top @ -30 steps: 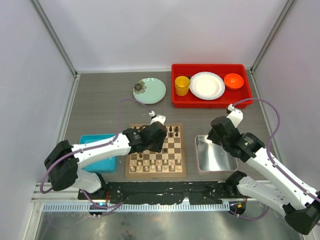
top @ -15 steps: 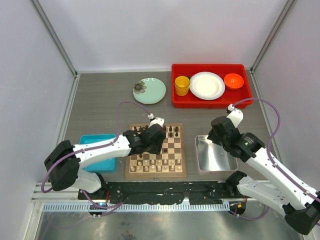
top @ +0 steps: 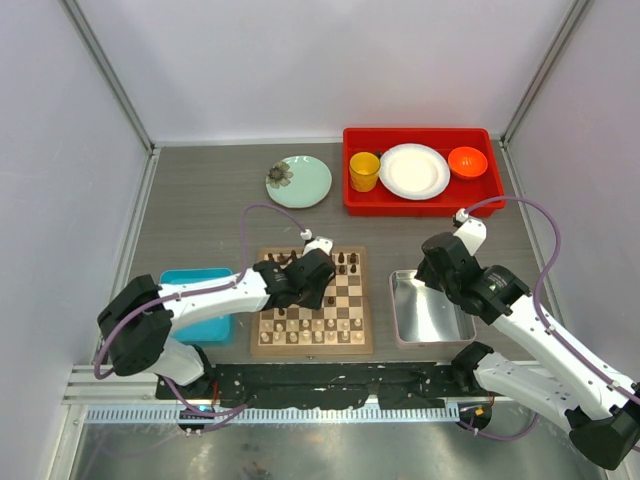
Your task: Set up the chess pieces on the board
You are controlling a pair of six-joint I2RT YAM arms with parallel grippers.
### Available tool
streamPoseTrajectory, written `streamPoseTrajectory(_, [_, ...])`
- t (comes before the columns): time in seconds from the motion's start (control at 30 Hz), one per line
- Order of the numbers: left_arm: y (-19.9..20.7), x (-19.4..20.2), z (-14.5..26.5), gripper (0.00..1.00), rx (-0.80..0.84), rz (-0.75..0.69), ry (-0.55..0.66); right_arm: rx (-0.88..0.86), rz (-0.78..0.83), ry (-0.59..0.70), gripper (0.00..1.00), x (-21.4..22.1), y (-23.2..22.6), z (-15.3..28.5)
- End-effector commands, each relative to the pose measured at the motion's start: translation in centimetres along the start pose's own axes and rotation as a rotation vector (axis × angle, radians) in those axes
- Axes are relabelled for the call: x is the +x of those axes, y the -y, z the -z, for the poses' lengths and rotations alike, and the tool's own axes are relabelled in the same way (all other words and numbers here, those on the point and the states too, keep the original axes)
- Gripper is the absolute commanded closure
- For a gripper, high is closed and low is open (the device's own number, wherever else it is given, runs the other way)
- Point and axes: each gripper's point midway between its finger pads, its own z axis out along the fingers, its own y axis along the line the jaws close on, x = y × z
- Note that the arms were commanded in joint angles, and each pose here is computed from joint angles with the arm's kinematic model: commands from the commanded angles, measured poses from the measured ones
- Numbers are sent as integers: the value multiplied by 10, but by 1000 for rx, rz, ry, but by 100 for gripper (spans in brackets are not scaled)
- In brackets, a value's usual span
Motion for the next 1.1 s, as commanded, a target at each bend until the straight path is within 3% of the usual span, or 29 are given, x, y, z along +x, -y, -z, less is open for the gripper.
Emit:
streamPoseTrajectory(0.0, [9,-10,-3,67,24,12,39,8,-13,33,55,-9,2,3])
streamPoseTrajectory(0.43, [5,-17,-4,80,-2,2,67,11,-18,37,55,-9,5,5])
streamPoseTrajectory(1.07, [-8,-85,-9,82,-10,70,221,18,-16,37,55,-8,8,5])
